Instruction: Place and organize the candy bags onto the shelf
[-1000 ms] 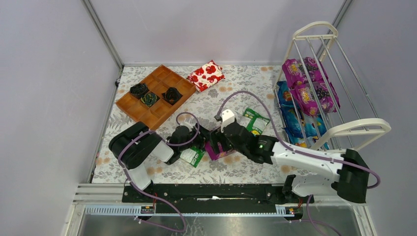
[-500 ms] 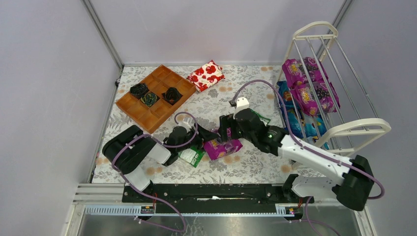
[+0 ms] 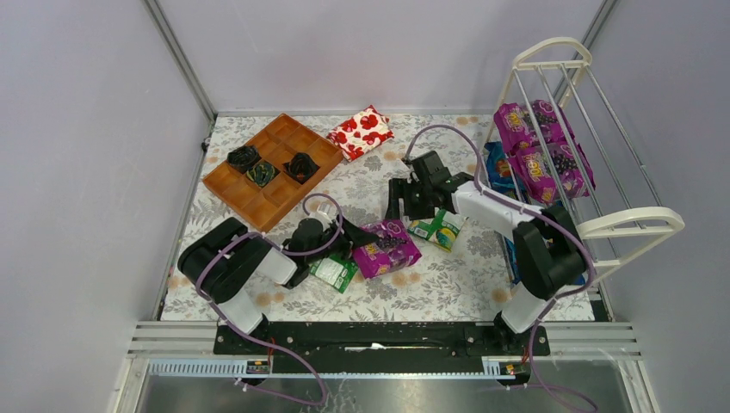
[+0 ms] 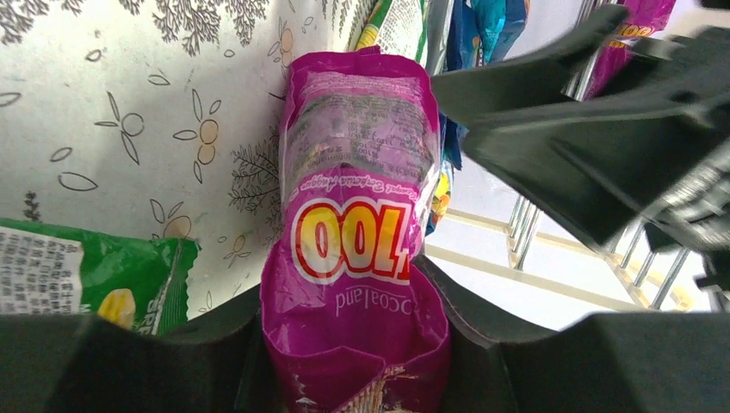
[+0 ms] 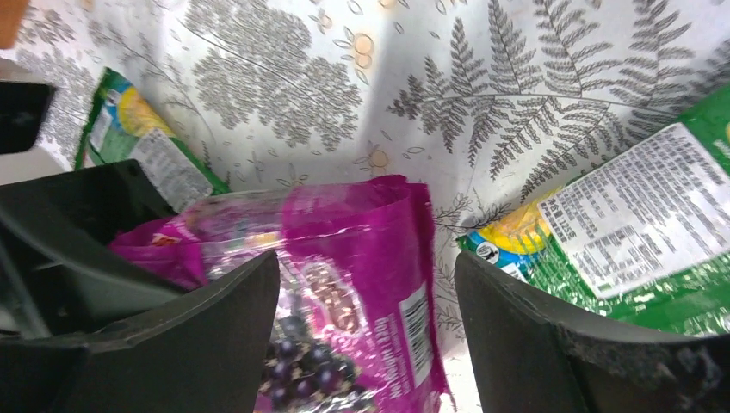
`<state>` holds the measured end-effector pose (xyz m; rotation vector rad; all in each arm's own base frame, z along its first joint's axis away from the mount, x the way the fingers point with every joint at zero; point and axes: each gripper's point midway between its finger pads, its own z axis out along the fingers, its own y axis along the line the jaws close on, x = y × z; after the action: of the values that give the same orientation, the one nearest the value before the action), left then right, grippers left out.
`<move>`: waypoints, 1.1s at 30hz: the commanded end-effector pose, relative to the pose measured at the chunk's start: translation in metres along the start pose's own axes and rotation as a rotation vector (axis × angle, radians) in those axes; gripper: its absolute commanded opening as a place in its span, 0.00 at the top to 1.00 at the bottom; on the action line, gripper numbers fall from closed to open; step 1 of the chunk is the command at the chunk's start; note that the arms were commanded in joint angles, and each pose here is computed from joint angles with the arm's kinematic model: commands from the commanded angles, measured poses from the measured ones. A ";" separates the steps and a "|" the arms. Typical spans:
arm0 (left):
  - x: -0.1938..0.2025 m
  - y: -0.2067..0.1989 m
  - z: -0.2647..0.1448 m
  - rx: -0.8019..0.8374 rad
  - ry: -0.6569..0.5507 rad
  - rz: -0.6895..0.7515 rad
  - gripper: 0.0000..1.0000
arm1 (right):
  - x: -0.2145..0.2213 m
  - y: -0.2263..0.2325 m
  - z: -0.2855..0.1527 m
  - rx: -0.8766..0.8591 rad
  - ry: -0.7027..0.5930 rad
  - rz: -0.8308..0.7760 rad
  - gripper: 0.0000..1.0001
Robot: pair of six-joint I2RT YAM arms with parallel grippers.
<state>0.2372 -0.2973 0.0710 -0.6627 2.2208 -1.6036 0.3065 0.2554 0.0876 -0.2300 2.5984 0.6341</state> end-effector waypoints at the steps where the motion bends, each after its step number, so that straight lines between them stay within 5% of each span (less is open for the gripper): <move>1: -0.004 -0.024 -0.005 0.112 0.010 0.055 0.50 | 0.003 0.012 0.011 -0.154 0.077 0.001 0.21; 9: -0.012 -0.024 -0.006 0.110 0.010 0.083 0.49 | 0.010 0.017 0.030 -0.219 0.088 0.040 0.42; 19: -0.014 -0.025 -0.013 0.102 0.012 0.099 0.28 | -0.006 -0.003 0.029 -0.133 -0.076 0.171 1.00; 33: -0.010 -0.029 -0.021 0.103 -0.005 0.075 0.25 | -0.018 -0.026 0.011 -0.035 -0.227 0.246 1.00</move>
<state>0.2376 -0.2766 0.0845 -0.6002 2.1826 -1.6118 0.3151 0.2442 0.0553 0.0828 2.5280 0.7557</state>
